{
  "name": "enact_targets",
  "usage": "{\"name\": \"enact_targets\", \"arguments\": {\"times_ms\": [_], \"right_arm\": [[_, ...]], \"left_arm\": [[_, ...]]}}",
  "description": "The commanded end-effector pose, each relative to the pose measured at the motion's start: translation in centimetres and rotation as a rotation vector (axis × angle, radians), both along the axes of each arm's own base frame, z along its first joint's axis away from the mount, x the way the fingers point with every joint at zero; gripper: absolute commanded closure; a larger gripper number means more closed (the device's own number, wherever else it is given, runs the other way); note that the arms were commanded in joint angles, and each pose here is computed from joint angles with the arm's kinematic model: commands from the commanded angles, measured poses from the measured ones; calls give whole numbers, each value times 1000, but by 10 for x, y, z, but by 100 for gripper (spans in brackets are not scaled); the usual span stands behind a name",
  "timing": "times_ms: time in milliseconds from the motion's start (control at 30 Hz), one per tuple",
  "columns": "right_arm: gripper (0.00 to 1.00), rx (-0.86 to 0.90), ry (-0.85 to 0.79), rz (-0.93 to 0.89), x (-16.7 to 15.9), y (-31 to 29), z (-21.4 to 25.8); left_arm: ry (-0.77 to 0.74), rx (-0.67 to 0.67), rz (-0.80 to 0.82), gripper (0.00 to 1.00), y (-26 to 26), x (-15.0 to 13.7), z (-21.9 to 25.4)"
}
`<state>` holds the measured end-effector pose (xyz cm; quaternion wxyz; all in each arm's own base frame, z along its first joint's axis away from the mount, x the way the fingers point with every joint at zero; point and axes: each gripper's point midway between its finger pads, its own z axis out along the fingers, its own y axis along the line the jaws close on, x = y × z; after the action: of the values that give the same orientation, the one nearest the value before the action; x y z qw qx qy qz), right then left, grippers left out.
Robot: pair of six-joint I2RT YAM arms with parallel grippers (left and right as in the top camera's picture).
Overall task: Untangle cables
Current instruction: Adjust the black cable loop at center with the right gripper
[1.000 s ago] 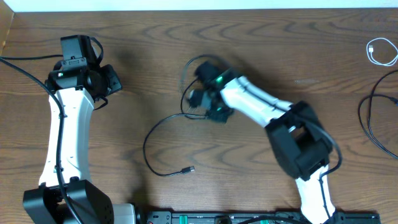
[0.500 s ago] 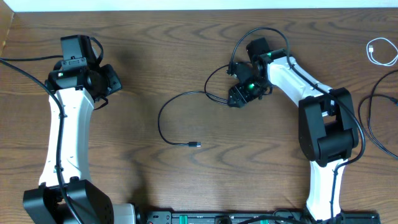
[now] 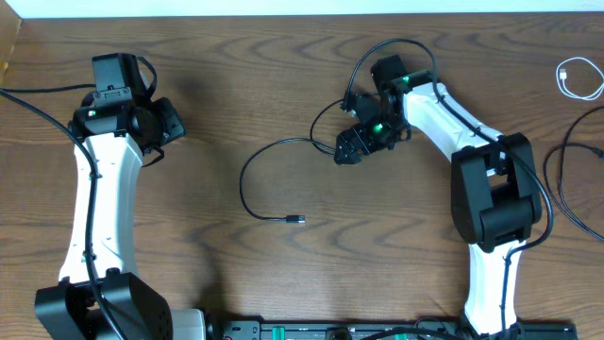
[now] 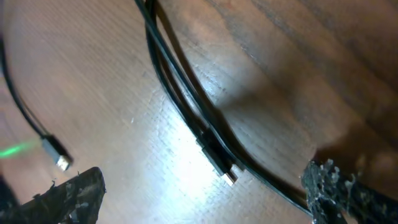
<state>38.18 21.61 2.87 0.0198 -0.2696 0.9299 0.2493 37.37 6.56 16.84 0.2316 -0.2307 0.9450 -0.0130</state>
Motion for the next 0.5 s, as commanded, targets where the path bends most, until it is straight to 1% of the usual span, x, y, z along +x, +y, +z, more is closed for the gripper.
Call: {"name": "enact_targets", "arguments": {"times_ms": [0,133,233,267,467], "right_arm": [[1,20,-20,4,12,10,22],[1,-35,-68,-2,25,4,44],[1,-66,-101,16,29,6,49],[1,-79,-140,118,23,13,43],[1,-224,-237,358,7,19,19]], "left_arm": [[14,-2,13,52,2,0,-4],[14,-2,14,53,2,0,-4],[14,-2,13,53,2,0,-4],[14,-2,14,52,2,0,-4],[14,-2,13,53,2,0,-4]]}}
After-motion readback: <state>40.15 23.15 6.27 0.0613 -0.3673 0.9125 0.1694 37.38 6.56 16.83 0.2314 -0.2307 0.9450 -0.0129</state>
